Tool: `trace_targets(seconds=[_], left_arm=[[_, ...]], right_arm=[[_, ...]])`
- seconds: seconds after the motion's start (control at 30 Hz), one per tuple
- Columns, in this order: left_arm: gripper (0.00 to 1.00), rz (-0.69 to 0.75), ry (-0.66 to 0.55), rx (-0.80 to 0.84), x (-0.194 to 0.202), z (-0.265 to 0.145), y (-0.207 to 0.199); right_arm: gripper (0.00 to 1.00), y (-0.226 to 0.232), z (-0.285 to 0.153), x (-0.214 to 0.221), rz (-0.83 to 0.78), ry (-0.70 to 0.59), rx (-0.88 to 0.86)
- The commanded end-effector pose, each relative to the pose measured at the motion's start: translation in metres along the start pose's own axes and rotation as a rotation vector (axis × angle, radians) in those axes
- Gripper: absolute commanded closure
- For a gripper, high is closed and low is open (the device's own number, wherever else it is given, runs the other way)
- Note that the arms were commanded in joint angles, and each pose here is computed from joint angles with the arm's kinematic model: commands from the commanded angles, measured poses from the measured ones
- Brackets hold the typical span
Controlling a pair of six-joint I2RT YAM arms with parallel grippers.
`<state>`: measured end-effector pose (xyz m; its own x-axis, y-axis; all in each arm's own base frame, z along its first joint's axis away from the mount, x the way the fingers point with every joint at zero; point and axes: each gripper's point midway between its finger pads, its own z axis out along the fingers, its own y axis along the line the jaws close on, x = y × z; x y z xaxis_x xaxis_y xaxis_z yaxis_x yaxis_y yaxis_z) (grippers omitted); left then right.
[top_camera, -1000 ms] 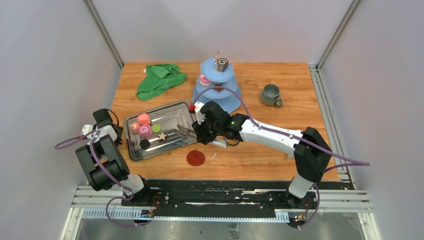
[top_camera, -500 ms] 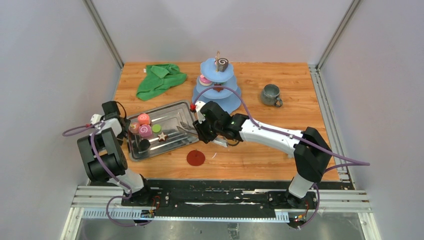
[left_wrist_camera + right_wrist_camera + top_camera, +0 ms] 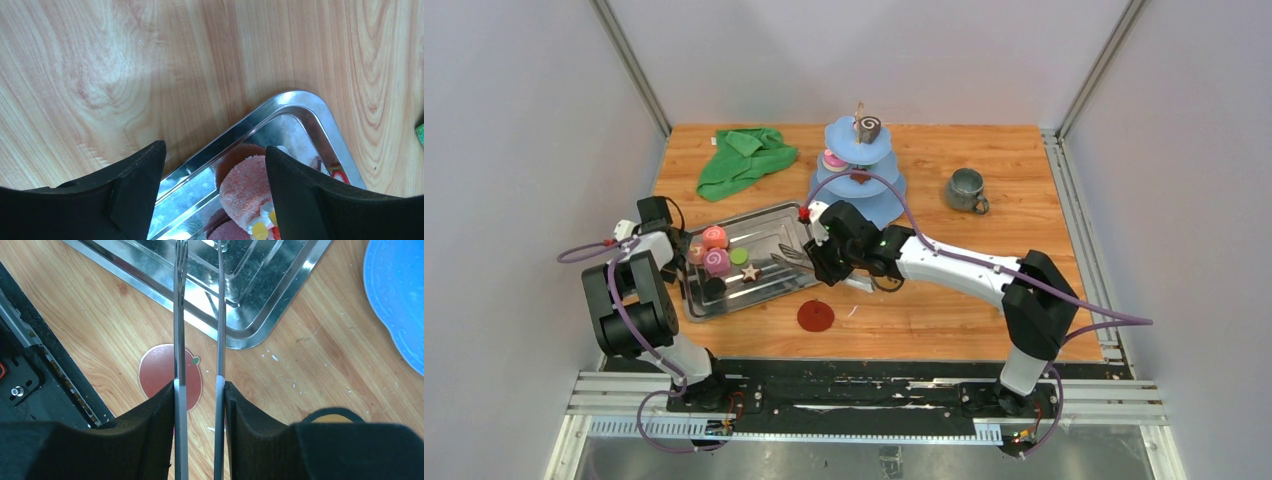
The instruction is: Serve the afternoon tea
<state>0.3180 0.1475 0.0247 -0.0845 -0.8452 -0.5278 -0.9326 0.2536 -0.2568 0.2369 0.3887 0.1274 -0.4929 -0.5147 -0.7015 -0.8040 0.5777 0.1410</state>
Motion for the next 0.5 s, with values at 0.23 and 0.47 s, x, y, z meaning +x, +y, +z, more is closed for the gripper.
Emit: trace_targets(seconds=[0.23,0.47], left_arm=[[0.18,0.040,0.050,-0.040,0.006,-0.012,0.008],[0.17,0.087,0.033,0.089,-0.017,-0.046,-0.021]], right_arm=[[0.57,0.025,0.028,-0.016,-0.064,-0.012,-0.069],[0.55,0.023,0.032,-0.010,-0.073,0.003,-0.064]])
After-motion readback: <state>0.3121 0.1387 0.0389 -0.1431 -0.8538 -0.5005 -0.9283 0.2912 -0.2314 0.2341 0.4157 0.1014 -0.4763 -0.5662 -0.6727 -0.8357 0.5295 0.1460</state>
